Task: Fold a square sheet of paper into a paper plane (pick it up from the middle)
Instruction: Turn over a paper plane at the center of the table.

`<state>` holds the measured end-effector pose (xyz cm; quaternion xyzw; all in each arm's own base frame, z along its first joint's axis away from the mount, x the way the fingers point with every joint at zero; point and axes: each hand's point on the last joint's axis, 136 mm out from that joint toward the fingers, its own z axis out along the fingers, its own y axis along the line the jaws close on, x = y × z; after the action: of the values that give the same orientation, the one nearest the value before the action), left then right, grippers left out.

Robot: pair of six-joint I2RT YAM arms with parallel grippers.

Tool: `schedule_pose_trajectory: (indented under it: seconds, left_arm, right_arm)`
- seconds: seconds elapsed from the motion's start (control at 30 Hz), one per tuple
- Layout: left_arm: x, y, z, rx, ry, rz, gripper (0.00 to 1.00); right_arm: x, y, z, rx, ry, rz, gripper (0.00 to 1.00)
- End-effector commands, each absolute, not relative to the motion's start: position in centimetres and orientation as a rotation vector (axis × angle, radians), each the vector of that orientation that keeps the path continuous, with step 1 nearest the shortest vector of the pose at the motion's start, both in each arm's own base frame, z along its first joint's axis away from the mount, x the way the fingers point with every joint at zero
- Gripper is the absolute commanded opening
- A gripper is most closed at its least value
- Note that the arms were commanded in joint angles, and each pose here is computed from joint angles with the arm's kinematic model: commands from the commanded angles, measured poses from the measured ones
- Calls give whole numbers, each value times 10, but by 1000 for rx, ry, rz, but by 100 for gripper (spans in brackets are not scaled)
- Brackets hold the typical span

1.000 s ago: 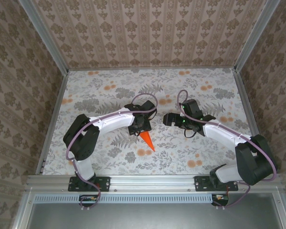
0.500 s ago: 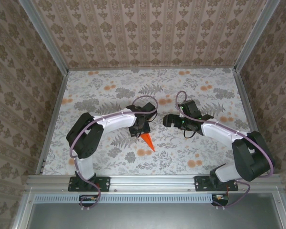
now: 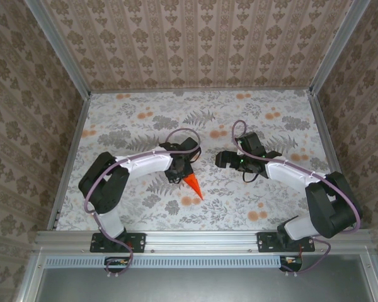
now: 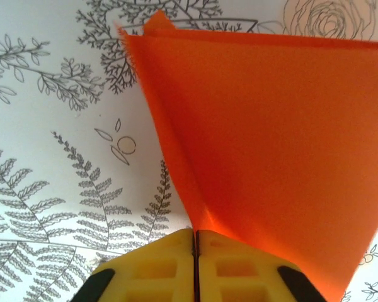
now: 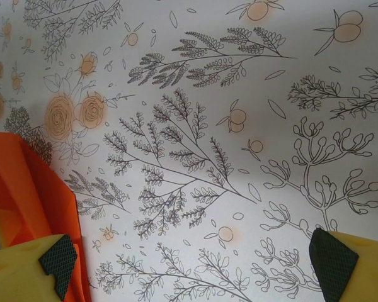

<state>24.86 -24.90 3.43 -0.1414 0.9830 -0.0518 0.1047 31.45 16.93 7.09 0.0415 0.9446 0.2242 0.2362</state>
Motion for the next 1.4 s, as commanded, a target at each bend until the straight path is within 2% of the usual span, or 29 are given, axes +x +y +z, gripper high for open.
schedule_pose_trajectory:
  seconds: [0.0,0.07,0.4,0.67,0.8,1.17,1.37]
  left_arm:
    - [255,-246,49,-416,2844,-198,3]
    - [262,-248,62,-364,2803,-240,0]
    - [282,-305,131,-13,2552,-725,0]
    - [284,-317,99,-29,2561,-881,0]
    - [284,-308,75,-88,2594,-904,0]
    - [275,-279,51,-212,2611,-877,0]
    - [274,-277,49,-213,2612,-880,0]
  right_arm:
    - [315,168,66,132,2609,613,99]
    - [316,168,68,128,2605,614,99]
    - [320,161,79,124,2535,620,99]
    - [319,186,88,27,2515,774,94]
    - [308,201,87,-10,2521,812,86]
    - [277,272,92,-245,2598,836,50]
    - [277,294,88,-300,2622,822,42]
